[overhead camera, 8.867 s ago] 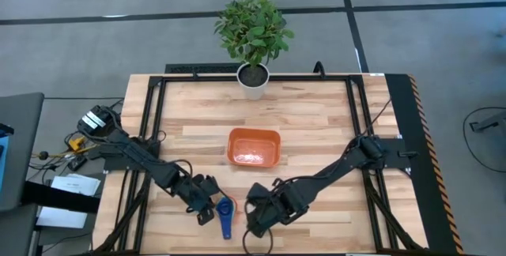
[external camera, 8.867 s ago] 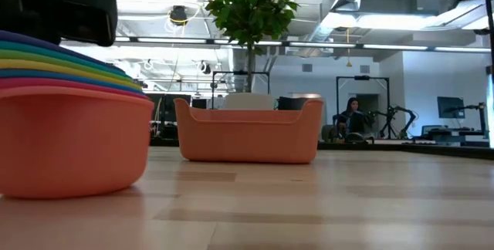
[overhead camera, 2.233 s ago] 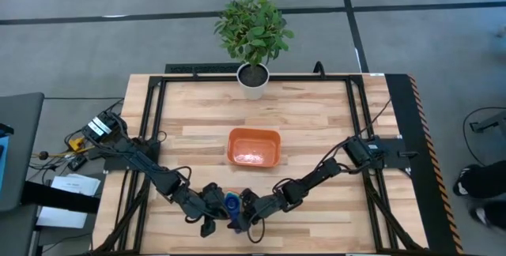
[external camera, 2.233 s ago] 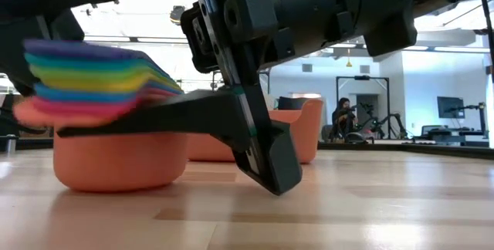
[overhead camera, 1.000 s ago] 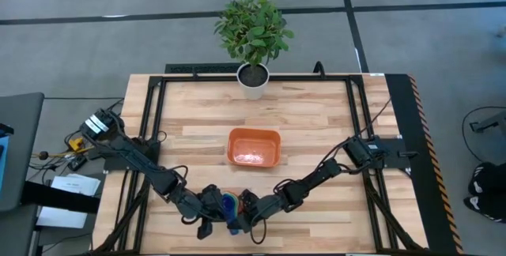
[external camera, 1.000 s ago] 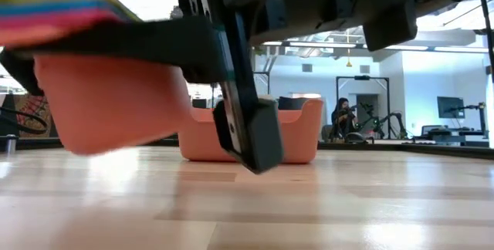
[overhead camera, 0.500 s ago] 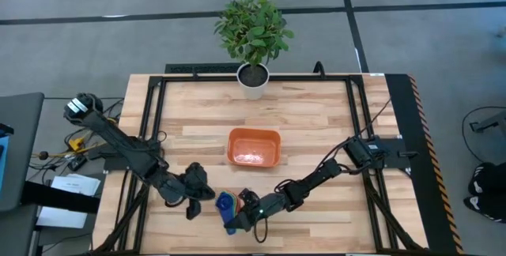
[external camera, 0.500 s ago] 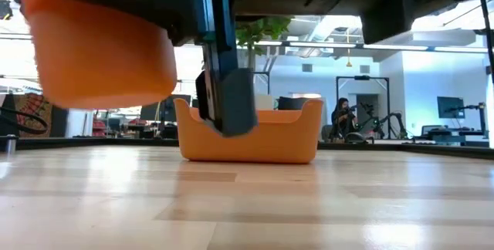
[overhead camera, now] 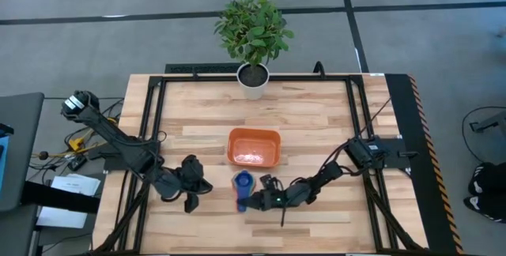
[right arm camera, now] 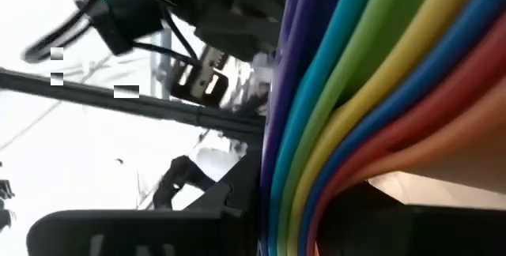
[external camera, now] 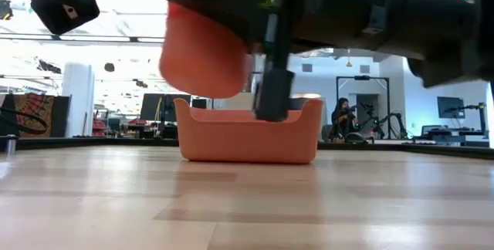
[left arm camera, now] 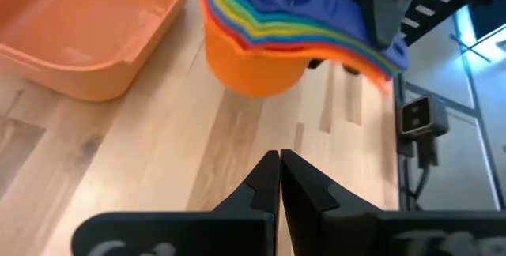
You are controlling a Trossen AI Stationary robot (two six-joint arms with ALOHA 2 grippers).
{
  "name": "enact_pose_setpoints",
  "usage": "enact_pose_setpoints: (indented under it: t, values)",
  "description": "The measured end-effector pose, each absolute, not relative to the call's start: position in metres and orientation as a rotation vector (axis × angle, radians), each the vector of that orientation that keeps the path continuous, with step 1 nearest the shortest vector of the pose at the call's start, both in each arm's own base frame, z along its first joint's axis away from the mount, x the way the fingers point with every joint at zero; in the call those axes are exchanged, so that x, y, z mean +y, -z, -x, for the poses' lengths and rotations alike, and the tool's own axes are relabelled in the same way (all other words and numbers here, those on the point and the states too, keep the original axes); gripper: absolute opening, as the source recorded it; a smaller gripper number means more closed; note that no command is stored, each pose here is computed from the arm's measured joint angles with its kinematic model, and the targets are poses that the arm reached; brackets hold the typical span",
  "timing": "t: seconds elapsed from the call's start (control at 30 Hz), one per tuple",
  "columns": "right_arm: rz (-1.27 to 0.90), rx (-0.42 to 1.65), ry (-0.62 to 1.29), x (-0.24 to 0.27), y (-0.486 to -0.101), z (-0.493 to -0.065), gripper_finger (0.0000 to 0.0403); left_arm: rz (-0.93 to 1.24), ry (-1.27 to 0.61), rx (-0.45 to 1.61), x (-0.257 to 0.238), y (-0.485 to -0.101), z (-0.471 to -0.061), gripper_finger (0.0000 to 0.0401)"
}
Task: Nest measuring cups in basket
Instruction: Put the colored measuring cups into the orange bin
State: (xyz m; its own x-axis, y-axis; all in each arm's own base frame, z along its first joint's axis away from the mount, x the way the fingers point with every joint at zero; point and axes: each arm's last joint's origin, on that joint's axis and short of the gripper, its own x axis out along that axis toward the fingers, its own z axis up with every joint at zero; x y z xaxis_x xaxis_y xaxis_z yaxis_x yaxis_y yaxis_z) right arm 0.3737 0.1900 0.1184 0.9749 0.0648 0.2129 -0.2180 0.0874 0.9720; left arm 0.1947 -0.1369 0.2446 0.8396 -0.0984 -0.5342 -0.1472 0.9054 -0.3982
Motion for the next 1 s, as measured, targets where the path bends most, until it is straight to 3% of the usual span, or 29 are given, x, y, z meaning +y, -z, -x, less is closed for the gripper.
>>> enact_pose_setpoints:
  t: [0.23,0.8,1.0]
  values:
    - [-1.421,-0.174,-0.143,0.176,-0.122,-0.357,0.0096,0.436,-0.042,0.587,-0.135,-0.244,-0.195,0.0000]
    - [-1.178,-0.083,0.013,0.126,-0.188,-0.313,0.0096,0.421,-0.069,0.583,-0.134,-0.243,-0.194,0.0000]
    - [-1.201,-0.041,0.123,0.113,-0.168,-0.321,0.0096,0.413,-0.096,0.565,-0.132,-0.243,-0.195,0.0000]
